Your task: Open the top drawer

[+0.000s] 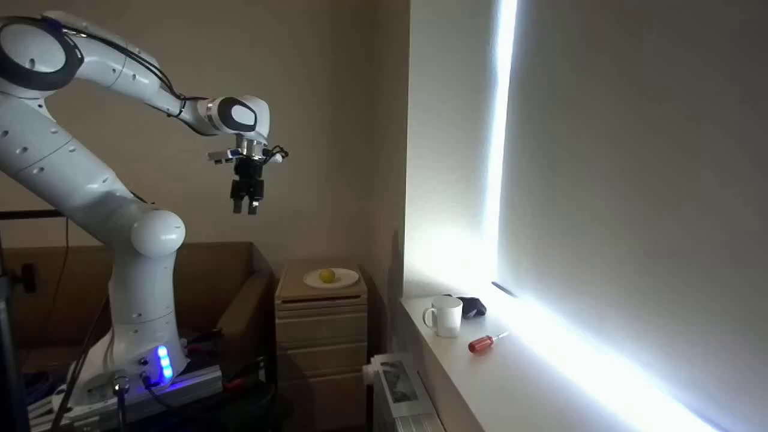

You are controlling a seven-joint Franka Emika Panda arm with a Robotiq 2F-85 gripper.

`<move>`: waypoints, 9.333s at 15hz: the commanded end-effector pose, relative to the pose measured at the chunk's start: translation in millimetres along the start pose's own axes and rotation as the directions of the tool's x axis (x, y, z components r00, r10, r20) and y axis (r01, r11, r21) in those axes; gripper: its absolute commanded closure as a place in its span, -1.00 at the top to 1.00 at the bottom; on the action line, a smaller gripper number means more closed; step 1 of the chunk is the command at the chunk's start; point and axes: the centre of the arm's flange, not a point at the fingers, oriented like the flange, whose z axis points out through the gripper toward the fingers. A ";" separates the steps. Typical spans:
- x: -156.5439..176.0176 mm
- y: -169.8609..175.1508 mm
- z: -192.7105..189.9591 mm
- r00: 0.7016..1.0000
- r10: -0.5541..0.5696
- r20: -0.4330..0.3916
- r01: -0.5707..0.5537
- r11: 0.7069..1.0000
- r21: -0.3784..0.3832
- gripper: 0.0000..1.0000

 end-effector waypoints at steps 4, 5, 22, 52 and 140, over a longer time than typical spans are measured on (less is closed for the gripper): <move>37.3 1.2 30.3 0.993 0.110 0.033 -0.111 0.994 0.013 1.00; 58.6 1.2 53.4 0.984 0.171 0.053 -0.174 0.984 0.047 1.00; 149.9 -35.1 179.7 0.803 0.539 0.255 -0.596 0.733 0.328 1.00; 273.0 -112.0 365.5 0.727 0.666 -0.167 -0.561 0.716 0.415 1.00; 231.1 -111.1 361.4 0.769 0.592 -0.243 -0.447 0.769 0.457 1.00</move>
